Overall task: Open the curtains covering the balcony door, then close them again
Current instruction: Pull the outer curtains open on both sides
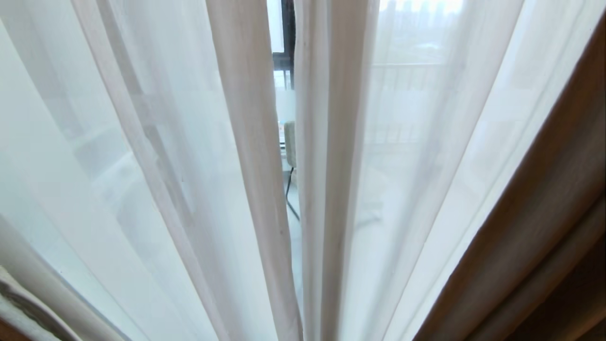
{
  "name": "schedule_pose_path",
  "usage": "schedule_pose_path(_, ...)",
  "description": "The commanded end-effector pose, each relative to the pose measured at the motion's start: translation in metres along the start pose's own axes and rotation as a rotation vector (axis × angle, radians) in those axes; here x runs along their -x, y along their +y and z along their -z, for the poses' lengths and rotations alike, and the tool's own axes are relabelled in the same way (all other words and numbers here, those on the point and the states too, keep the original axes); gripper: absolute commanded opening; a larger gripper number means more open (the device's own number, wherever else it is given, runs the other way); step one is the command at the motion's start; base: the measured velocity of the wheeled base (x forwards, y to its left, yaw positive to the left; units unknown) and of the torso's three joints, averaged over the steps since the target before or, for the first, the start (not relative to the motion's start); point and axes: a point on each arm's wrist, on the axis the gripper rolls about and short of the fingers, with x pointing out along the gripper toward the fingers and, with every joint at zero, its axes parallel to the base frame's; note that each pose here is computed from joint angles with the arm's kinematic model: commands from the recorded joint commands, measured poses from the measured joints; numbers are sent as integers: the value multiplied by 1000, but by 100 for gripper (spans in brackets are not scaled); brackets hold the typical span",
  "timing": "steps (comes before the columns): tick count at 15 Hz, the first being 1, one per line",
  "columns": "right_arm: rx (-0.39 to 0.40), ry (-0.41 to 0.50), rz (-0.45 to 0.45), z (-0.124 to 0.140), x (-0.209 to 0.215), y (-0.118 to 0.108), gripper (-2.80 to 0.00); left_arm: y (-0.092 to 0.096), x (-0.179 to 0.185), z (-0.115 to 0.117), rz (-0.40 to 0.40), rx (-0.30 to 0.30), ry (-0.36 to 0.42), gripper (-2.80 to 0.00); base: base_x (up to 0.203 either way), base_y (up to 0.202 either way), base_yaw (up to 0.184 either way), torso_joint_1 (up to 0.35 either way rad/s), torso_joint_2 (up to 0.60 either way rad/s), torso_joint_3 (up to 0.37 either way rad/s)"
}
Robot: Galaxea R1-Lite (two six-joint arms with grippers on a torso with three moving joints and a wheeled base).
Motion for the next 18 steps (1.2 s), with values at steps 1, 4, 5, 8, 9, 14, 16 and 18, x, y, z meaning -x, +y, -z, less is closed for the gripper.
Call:
schedule_pose_path(1,7,-21,-3,-5,13,5,0,0,0,0,0,0,-1,-280,0,0,0,0,0,0)
schedule_pose_path(4,14,-42,-4,-9,33,12,0,0,0,0,0,0,0,-280,0,0,0,0,0,0)
schedule_pose_path(5,17,-52,-4,-10,43,15,0,0,0,0,0,0,-1,-280,0,0,0,0,0,0)
schedule_pose_path(8,47,-75,-5,-10,76,26,0,0,0,0,0,0,-1,-280,0,0,0,0,0,0)
schedule_pose_path(9,60,-82,-6,-8,89,30,0,0,0,0,0,0,-1,-280,0,0,0,0,0,0)
schedule_pose_path(14,121,-109,-5,15,150,48,0,0,0,0,-2,0,-1,-280,0,0,0,0,0,0)
schedule_pose_path(16,146,-123,-5,27,171,54,0,0,0,0,0,0,-1,-280,0,0,0,0,0,0)
schedule_pose_path(18,164,-127,-4,37,183,57,0,0,0,0,0,0,-1,-280,0,0,0,0,0,0)
